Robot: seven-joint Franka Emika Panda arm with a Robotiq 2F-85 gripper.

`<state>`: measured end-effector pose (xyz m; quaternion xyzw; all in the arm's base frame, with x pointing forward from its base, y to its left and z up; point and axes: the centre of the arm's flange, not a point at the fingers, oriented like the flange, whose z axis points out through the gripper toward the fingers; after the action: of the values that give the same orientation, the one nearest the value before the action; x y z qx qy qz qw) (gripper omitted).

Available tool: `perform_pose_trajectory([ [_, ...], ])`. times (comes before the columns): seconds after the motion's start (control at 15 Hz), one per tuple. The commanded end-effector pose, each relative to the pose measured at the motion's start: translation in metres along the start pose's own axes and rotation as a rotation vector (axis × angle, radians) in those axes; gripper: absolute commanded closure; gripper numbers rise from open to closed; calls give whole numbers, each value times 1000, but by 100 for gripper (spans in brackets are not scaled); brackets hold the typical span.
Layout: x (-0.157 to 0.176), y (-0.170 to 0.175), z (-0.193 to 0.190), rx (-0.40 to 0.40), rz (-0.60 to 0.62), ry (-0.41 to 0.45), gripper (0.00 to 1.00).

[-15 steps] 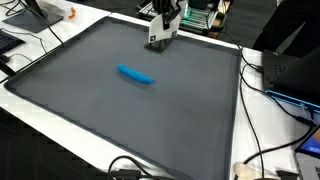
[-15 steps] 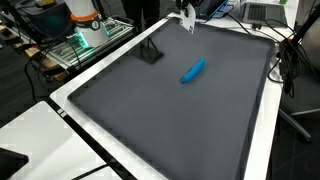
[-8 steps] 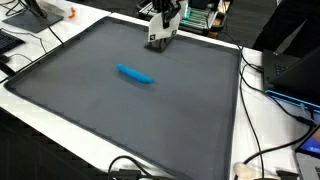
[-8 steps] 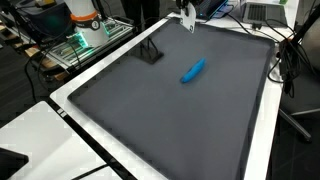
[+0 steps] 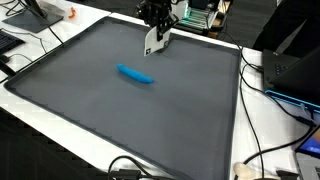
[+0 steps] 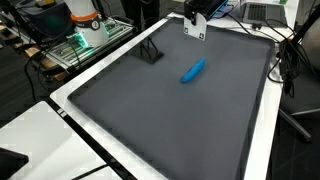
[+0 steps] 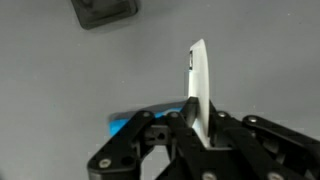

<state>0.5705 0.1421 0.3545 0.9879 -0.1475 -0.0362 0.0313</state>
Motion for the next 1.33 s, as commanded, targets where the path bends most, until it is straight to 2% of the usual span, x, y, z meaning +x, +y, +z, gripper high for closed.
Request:
perform_pose_trajectory([
  [0.0,27,-12,10,-71,-164,47,98],
  [0.27,47,-27,22,-96,-311,46,98],
  [0.53,63,-37,36,-113,-385,27,98],
  [1.27,88,-44,68,-168,-432,-26,98],
])
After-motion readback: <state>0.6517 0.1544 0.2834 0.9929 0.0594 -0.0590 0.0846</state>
